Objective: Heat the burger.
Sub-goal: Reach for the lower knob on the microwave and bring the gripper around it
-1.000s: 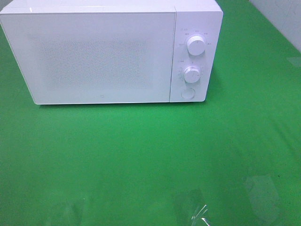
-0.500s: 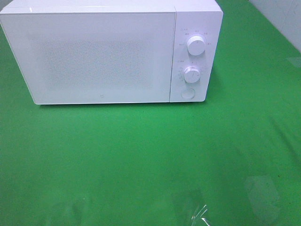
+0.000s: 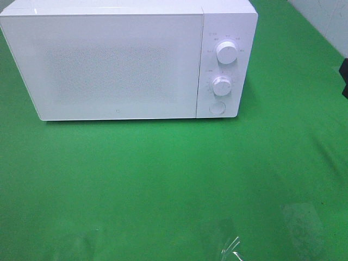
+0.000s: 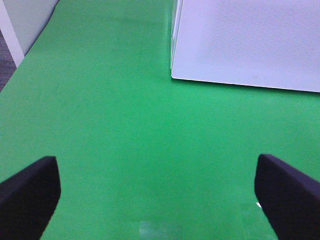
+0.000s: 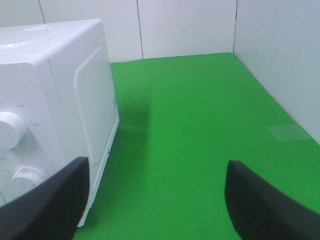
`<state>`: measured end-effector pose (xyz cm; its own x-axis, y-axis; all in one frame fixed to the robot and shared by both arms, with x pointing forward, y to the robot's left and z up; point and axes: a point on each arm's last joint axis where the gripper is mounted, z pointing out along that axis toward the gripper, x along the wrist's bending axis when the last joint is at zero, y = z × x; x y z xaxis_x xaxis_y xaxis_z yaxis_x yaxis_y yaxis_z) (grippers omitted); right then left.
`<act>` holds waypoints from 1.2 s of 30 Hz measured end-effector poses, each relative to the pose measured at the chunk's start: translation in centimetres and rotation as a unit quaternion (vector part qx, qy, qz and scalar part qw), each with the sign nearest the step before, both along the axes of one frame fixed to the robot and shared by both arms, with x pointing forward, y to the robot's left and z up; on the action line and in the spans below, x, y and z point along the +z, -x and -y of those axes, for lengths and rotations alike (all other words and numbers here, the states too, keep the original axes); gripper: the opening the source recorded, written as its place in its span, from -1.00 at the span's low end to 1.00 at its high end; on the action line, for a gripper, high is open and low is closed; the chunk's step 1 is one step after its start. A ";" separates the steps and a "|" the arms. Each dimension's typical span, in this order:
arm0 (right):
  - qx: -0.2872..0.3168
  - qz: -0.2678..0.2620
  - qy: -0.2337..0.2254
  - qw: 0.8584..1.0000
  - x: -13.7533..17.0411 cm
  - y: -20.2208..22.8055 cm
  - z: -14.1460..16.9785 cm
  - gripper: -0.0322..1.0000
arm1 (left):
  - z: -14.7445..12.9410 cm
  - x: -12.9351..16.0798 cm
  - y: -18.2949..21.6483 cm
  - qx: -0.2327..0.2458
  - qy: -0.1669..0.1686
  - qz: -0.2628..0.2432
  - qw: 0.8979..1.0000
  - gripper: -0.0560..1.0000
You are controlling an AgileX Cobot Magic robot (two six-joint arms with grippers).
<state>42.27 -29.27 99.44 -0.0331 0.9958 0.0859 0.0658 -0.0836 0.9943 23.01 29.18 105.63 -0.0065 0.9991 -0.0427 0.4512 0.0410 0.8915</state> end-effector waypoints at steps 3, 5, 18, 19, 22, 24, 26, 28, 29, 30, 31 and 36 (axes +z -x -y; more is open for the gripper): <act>-0.043 0.001 -0.022 0.999 -1.2 -0.2 0.8 0.52 | 0.0 0.0 0.0 0.000 0.000 0.000 1.000 0.95; -0.061 0.001 -0.021 0.998 -1.7 0.0 1.1 0.52 | 0.0 0.0 0.0 0.000 0.000 0.000 1.000 0.95; -0.034 0.016 0.034 0.999 -3.4 -0.1 -1.9 0.52 | 0.0 0.0 0.0 0.000 0.000 0.000 1.000 0.95; -0.030 0.019 0.047 0.998 -3.6 0.0 -2.7 0.52 | 0.0 0.0 0.0 0.000 0.000 0.000 1.000 0.95; -0.033 0.011 0.051 0.998 -4.0 0.1 -3.3 0.52 | 0.0 0.0 0.0 0.000 0.000 0.000 1.000 0.95; -0.030 -0.006 0.057 0.998 -4.6 0.2 -4.1 0.52 | 0.0 0.0 0.0 0.000 0.000 0.000 1.000 0.95; -0.025 -0.024 0.058 0.998 -5.3 0.5 -4.9 0.52 | 0.0 0.0 0.0 0.000 0.000 0.000 1.000 0.95; -0.023 -0.044 0.054 0.997 -5.9 0.7 -6.2 0.52 | 0.0 0.0 0.0 0.000 0.000 0.000 1.000 0.95; -0.023 -0.044 0.054 0.997 -5.9 0.7 -6.2 0.52 | 0.0 0.0 0.0 0.000 0.000 0.000 1.000 0.95; -0.022 -0.049 0.050 0.997 -6.1 0.6 -7.2 0.52 | 0.0 0.0 0.0 0.000 0.000 0.000 1.000 0.95; -0.022 -0.049 0.050 0.997 -6.1 0.6 -7.2 0.52 | 0.0 0.0 0.0 0.000 0.000 0.000 1.000 0.95; 0.004 -0.052 0.059 0.997 -6.4 0.2 -10.4 0.52 | 0.0 0.0 0.0 0.000 0.000 0.000 1.000 0.95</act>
